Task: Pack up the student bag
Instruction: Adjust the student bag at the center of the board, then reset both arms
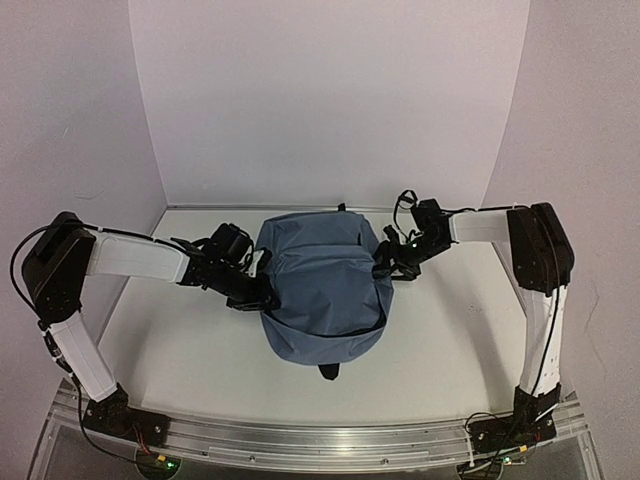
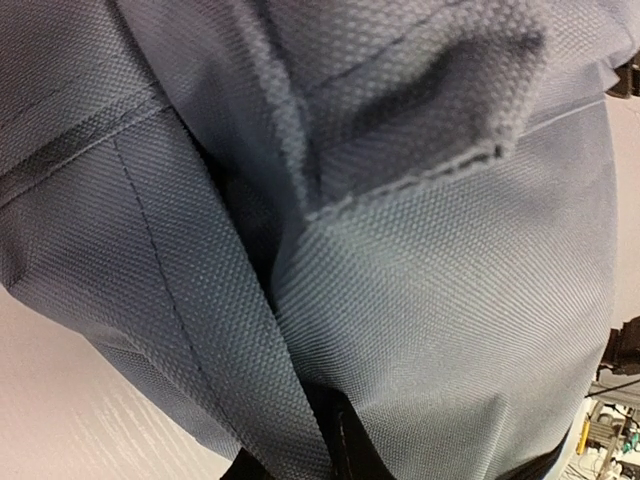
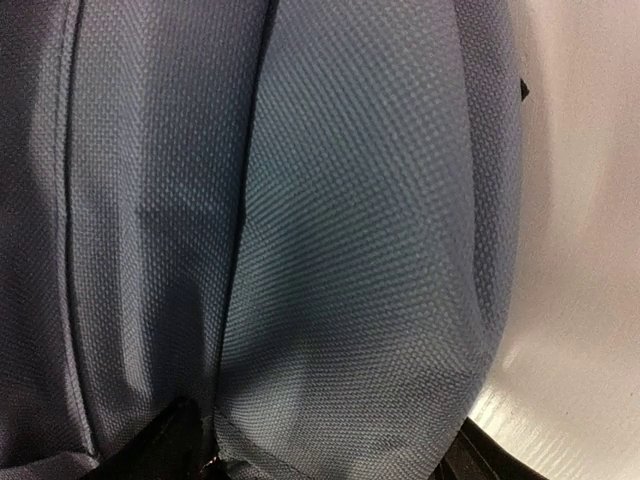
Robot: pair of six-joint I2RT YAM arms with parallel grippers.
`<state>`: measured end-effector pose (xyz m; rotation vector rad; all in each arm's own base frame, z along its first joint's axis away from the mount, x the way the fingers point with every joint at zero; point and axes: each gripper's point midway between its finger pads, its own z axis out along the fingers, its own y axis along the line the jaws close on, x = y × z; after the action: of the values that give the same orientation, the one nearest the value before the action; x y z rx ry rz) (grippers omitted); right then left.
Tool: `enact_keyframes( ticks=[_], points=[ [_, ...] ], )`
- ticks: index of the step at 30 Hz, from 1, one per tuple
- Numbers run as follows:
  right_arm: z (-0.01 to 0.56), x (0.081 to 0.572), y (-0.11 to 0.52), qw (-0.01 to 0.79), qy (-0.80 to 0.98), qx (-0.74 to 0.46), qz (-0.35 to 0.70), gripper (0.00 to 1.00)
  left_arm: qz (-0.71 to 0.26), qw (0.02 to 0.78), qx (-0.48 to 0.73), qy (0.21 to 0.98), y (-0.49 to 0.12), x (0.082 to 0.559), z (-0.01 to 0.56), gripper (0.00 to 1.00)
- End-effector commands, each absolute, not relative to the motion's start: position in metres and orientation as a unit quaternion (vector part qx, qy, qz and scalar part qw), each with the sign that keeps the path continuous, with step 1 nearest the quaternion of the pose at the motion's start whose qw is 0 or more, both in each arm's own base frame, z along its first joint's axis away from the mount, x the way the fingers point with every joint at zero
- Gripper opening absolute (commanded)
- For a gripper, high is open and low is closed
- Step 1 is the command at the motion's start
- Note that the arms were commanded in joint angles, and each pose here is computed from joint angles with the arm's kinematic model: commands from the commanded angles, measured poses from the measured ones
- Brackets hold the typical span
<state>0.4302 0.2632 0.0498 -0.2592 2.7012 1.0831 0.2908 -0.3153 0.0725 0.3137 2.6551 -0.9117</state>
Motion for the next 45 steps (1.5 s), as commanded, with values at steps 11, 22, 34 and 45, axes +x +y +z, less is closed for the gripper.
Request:
enact_keyframes(
  ticks=[11,22,34,45],
  points=[
    [0.095,0.424,0.271,0.151,0.901,-0.113,0.39,0.77,-0.316,0.212,0.086,0.921,-0.302,0.353,0.109,0.16],
    [0.136,0.448,0.267,0.205,0.889,-0.12,0.392,0.87,-0.318,0.229,0.069,0.918,-0.298,0.373,0.124,0.42],
    [0.246,0.421,0.229,0.309,0.862,-0.166,0.365,0.98,-0.306,0.32,0.019,0.896,-0.209,0.375,0.222,1.0],
    [0.222,0.386,0.171,0.308,0.888,-0.138,0.313,0.98,-0.276,0.354,-0.066,0.891,-0.125,0.36,0.226,1.0]
  ],
)
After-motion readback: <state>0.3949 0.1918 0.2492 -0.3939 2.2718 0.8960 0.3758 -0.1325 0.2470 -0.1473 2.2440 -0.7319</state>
